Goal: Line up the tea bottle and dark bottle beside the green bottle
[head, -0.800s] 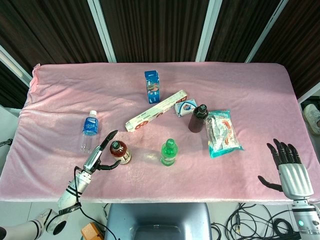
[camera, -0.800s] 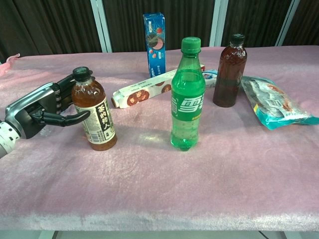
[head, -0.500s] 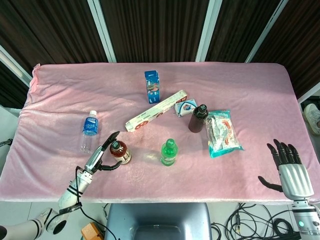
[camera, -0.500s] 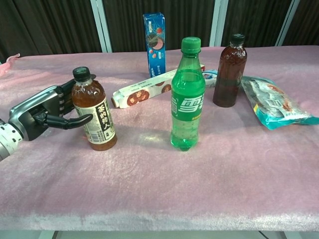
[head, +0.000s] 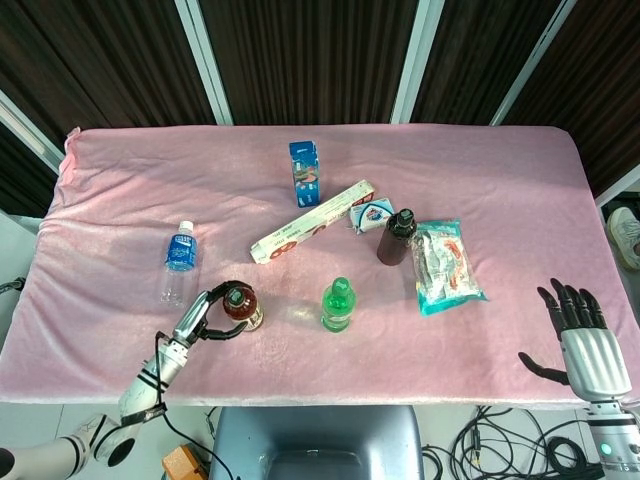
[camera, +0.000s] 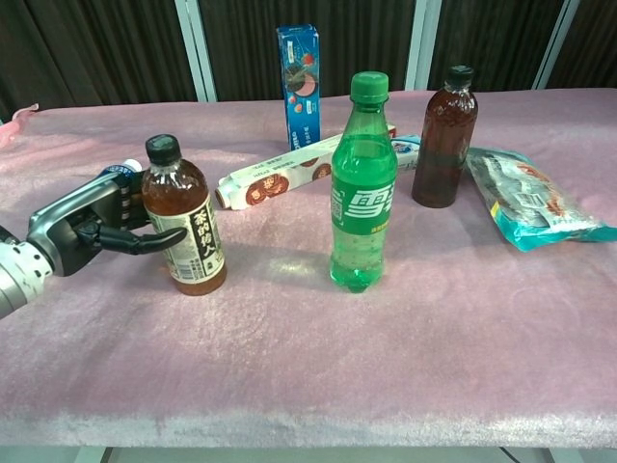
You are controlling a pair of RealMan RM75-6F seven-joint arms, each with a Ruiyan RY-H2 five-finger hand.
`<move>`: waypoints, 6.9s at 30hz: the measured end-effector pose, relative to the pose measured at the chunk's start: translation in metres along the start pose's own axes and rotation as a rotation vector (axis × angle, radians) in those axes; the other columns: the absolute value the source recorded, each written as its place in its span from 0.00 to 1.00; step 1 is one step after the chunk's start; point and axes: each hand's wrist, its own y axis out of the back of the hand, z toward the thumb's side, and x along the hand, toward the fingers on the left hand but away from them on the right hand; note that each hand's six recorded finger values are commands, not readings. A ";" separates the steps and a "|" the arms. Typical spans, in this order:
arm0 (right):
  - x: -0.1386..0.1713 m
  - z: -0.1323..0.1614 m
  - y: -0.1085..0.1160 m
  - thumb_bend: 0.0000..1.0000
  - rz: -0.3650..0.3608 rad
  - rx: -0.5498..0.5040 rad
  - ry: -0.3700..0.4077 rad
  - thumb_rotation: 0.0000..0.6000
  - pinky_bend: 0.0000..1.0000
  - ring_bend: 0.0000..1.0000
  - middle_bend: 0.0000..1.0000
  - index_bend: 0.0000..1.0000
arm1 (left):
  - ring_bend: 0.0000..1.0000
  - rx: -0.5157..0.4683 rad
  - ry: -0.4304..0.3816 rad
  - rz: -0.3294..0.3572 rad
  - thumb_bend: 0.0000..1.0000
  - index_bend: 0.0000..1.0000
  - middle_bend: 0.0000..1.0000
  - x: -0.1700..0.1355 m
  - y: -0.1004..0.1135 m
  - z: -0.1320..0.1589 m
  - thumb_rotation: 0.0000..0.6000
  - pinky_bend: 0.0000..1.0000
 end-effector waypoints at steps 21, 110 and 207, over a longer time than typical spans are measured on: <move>0.003 0.002 -0.001 0.29 0.010 0.003 0.013 1.00 0.04 0.00 0.00 0.00 | 0.57 -0.025 -0.122 0.107 0.53 0.79 0.81 0.020 -0.033 0.040 1.00 0.58; 0.025 -0.021 0.031 0.22 -0.020 -0.086 -0.007 1.00 0.04 0.00 0.00 0.00 | 0.21 -0.023 -0.104 -0.002 0.47 0.55 0.43 0.063 -0.088 0.026 1.00 0.22; -0.261 0.138 -0.071 0.23 0.330 -0.645 0.114 1.00 0.20 0.10 0.21 0.34 | 0.00 1.007 0.394 0.399 0.30 0.00 0.00 -0.217 0.153 0.026 1.00 0.00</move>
